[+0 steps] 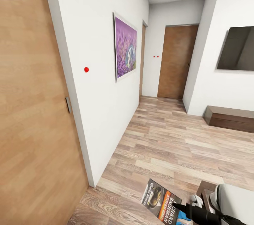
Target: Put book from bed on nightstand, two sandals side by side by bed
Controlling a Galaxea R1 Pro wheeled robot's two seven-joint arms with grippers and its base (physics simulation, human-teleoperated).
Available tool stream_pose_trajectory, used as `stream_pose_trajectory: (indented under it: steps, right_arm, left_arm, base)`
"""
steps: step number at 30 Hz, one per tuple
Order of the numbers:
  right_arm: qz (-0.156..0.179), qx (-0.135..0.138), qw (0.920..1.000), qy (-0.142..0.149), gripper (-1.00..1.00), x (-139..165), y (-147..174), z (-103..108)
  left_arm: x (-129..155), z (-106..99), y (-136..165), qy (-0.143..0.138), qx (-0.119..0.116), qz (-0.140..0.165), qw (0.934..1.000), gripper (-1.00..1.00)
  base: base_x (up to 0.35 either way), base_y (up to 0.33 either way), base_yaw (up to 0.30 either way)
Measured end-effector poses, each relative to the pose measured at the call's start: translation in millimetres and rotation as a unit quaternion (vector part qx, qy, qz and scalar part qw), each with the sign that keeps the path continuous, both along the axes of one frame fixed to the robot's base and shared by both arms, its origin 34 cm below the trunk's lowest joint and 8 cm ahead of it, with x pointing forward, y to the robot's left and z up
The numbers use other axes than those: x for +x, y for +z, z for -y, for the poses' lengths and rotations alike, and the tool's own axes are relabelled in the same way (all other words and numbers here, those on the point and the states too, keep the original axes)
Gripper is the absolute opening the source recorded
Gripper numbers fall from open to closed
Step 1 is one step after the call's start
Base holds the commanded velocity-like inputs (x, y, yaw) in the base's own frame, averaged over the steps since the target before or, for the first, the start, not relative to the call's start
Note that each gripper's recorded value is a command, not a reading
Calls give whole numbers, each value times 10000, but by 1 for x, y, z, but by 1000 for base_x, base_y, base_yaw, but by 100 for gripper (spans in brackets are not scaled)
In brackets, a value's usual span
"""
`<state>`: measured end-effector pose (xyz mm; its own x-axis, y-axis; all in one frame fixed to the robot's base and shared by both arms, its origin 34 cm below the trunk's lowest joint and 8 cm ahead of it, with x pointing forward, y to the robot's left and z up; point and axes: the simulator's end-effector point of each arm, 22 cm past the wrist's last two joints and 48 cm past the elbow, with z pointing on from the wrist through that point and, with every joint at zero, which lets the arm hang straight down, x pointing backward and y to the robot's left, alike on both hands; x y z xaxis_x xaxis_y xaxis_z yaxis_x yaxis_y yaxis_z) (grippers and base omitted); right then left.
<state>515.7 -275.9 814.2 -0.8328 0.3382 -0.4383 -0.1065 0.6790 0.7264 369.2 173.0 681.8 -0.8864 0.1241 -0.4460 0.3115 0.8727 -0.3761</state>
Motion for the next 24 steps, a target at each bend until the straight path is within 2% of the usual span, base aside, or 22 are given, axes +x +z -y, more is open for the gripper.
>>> stream_pose_trajectory:
  steps: [4,9,17,24]
  right_arm:
    - [-162,39,9999,-20,-100,-10,-7,-3]
    - [-195,39,9998,-43,-100,-12,-8,-2]
    - [-201,37,9998,-40,-100,-13,-9,-2]
    - [-201,34,9998,-36,-100,-13,-9,-2]
  left_arm:
    - [1,-5,-2,35,131,74,9999,100]
    - [4,-11,-4,124,274,112,9995,100]
    - [4,-12,-5,142,302,119,9994,100]
    - [4,-12,-5,143,303,120,9994,100]
  base:
    - [86,0,0]
    - [290,0,0]
    - [184,0,0]
    - [306,0,0]
